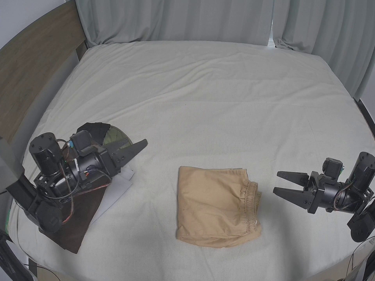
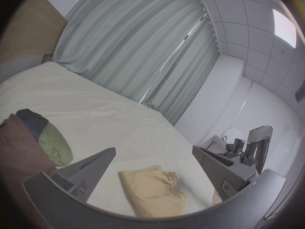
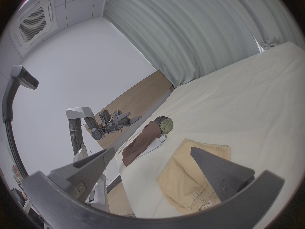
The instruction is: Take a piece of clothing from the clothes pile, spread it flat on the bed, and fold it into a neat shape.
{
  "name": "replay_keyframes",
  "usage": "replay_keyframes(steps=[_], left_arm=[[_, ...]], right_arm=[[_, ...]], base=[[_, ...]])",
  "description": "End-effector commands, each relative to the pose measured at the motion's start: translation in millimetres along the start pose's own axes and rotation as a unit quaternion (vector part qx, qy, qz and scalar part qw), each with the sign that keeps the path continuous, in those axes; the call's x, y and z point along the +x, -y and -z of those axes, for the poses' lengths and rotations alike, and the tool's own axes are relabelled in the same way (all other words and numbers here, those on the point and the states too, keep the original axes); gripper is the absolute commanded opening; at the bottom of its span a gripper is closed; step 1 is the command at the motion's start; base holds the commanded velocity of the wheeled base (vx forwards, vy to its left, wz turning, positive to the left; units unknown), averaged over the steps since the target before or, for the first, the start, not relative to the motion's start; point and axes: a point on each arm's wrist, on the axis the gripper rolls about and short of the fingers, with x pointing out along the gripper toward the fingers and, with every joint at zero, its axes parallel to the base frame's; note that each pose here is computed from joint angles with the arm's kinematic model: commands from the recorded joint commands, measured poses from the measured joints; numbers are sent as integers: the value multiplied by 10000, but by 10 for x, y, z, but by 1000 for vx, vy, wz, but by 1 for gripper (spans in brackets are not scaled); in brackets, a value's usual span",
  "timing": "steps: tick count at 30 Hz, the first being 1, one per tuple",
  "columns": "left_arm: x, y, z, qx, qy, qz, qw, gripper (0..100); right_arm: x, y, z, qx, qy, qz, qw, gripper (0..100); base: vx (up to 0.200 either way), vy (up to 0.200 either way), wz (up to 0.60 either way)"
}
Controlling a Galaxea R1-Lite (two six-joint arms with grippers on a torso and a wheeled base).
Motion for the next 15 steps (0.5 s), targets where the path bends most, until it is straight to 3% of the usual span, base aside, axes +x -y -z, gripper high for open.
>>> replay_keyframes(steps=[1, 6, 11, 15], left_arm=[[-298, -34, -139, 135, 145, -183, 9996, 100], [-452, -115, -117, 261, 44, -308, 9992, 100], [-643, -245, -24, 1088, -182, -681, 9916, 100], [-776, -251, 92, 1597, -475, -705, 9835, 100]], right_arm=[[4, -13, 25, 28, -49, -29, 10000, 100], [24, -33, 38, 36, -82, -82, 9999, 100], [32, 5, 119, 73, -228, -32, 9997, 100], [108, 103, 269, 92, -511, 5, 9986, 100]], base=[[0, 0, 0], [0, 0, 0], [0, 0, 0], [0, 0, 0]])
